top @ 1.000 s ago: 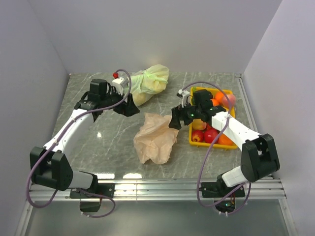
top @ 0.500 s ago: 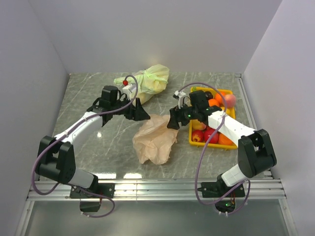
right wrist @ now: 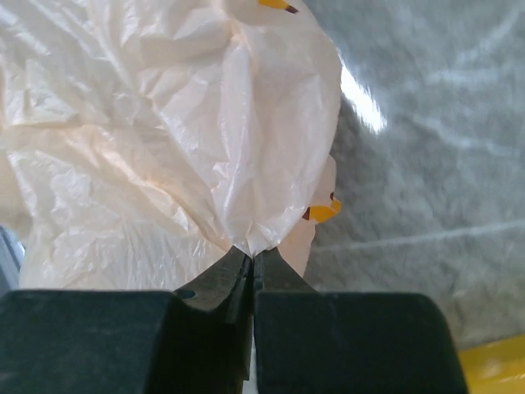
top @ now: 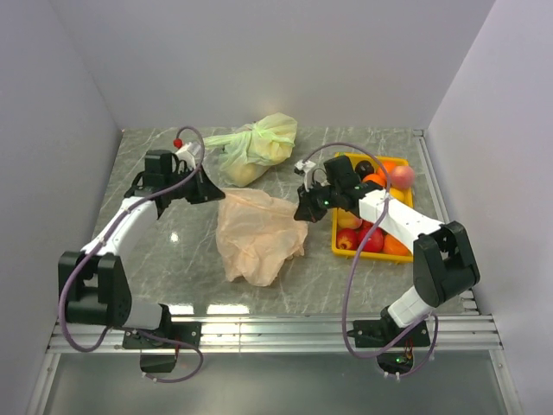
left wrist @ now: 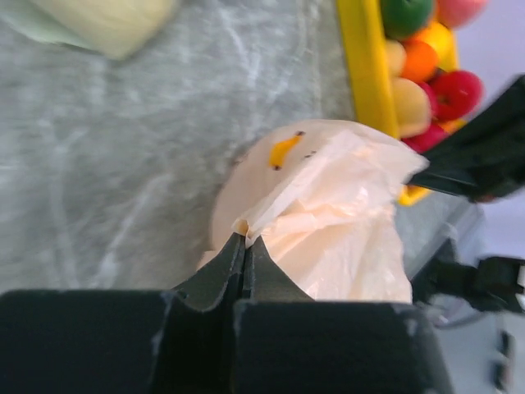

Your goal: Place the fake fruits into the plastic bag and tie a complex knot

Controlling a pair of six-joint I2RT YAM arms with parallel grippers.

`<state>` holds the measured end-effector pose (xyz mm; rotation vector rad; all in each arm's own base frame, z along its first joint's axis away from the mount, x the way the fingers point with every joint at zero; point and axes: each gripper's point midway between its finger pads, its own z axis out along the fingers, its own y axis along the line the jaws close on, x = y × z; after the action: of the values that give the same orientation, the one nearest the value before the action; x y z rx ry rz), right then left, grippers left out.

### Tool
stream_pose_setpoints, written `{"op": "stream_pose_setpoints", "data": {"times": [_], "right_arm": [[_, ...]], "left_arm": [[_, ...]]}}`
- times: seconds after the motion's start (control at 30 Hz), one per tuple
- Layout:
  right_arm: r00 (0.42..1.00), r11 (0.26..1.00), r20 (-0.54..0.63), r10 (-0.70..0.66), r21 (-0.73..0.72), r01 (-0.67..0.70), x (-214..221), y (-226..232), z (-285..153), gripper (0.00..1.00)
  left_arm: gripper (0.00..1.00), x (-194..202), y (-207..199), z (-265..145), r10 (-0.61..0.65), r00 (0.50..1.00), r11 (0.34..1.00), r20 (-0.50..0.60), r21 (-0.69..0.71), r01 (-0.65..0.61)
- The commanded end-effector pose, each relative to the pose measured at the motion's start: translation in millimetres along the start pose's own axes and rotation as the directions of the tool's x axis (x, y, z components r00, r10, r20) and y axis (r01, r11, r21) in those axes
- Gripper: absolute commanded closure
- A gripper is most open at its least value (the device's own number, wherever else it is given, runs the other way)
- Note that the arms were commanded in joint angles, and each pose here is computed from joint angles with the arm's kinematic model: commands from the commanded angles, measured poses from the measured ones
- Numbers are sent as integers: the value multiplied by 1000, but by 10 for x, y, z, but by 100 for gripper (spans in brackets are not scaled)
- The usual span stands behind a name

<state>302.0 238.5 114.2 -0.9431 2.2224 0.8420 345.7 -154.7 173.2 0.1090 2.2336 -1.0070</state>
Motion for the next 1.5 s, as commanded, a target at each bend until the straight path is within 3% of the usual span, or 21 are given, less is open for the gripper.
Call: {"op": "stream_pose_setpoints", "data": {"times": [0.0,0.1,0.2,0.23,0.3,0.43,0.47,0.53,0.7,0.97,1.1,1.2,1.23,1.27,1.3,1.33,1.47], "right_arm": [[994,994,-89,-61,85,68,118,-188,-114,100],[998,991,-52,-29,127,36,-83,-254,-93,100],[1000,987,5,8,162,-8,-424,-291,-145,61],[998,984,45,37,175,-44,-545,-252,-226,37],[991,978,119,60,192,-82,-698,-191,-362,4],[969,993,246,27,109,-55,-764,282,-779,2],[971,996,228,68,39,-79,-582,423,-744,2],[966,1000,259,24,3,-26,-494,626,-838,2],[975,994,195,-106,7,107,-7,923,-465,2],[920,937,180,-348,59,343,-42,1181,42,0],[890,920,241,-387,168,354,-334,1180,252,0],[885,906,243,-397,260,335,-479,1061,360,8],[893,907,228,-389,266,327,-480,1034,415,34],[889,907,243,-388,271,322,-616,1059,400,51],[904,918,219,-368,242,314,-571,1090,415,89],[908,925,228,-352,234,300,-620,1114,378,100],[919,976,331,-214,103,190,-986,1329,94,100]], "left_arm": [[100,-524,243,-407,186,967,958,176,-253,-138],[100,-444,337,-313,143,978,959,153,-266,-99],[100,-316,334,-117,29,994,976,104,-220,-6],[100,-308,338,-84,5,995,977,100,-214,17],[100,-294,389,-4,-59,993,974,99,-214,79],[100,-333,553,67,-140,984,947,112,-275,166],[100,-329,586,91,-158,981,942,110,-280,184],[100,-265,698,169,-230,968,920,101,-301,250],[100,-130,838,384,-344,937,891,55,-295,344],[100,-72,884,535,-388,922,886,-3,-276,372],[97,-47,871,558,-383,924,894,-16,-257,366],[86,-23,795,532,-377,925,904,-33,-229,361],[75,-11,767,519,-373,927,909,-42,-219,355],[69,-23,729,496,-363,931,915,-50,-207,346],[55,-53,659,442,-322,944,935,-65,-179,307],[50,-87,605,386,-306,949,943,-79,-161,290],[35,-430,458,-71,-174,985,980,-4,-95,173]]}}
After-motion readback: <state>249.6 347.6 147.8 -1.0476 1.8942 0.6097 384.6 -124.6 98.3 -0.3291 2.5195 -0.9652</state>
